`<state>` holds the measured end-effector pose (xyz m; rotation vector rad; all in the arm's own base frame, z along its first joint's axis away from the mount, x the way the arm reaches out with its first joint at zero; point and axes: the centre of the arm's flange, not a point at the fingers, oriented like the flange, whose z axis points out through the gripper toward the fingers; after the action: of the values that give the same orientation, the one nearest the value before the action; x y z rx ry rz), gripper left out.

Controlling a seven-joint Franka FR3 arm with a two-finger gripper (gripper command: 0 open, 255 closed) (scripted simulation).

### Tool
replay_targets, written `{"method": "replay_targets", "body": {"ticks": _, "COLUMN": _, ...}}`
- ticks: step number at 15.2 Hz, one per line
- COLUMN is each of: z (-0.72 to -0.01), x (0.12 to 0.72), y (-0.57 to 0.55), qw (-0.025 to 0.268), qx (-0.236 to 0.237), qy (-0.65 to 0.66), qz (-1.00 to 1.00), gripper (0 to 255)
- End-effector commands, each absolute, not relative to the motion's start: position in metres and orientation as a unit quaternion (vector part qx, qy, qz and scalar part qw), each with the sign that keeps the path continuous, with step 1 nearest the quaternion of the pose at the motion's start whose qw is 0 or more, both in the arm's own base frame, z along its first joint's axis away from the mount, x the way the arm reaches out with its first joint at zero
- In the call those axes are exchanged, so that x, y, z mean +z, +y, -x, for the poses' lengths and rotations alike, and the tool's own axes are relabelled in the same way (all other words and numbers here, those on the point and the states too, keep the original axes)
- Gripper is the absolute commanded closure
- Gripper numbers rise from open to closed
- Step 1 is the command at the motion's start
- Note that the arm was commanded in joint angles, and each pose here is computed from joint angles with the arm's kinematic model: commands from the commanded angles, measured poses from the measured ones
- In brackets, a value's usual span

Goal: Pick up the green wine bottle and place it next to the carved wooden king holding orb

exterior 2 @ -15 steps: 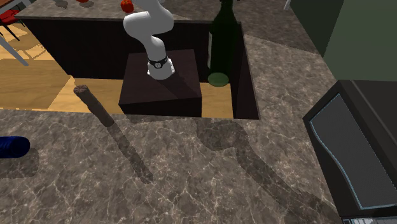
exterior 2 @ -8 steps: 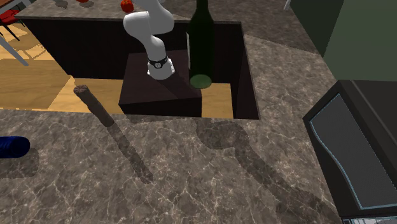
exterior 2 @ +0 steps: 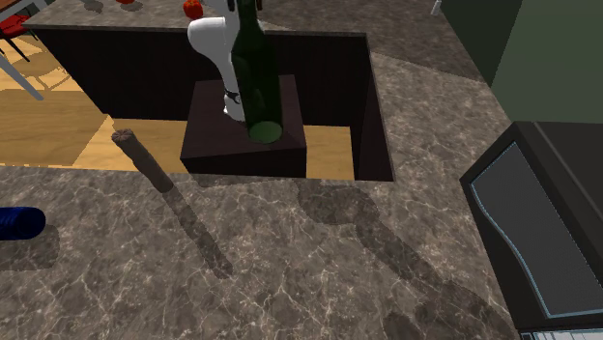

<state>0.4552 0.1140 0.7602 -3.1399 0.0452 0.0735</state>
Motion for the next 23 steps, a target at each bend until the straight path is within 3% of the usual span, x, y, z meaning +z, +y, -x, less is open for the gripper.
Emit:
{"method": "replay_targets", "body": {"ticks": 1, "z": -0.457, "x": 0.764, "y": 0.087, "qw": 0.000, "qx": 0.023, "qy": 0.013, "qz": 1.000, "gripper": 255}}
{"method": "replay_targets", "body": {"ticks": 23, "z": -0.478, "x": 0.751, "y": -0.203, "qw": 0.000, "qx": 0.023, "qy": 0.013, "qz": 1.000, "gripper": 255}}
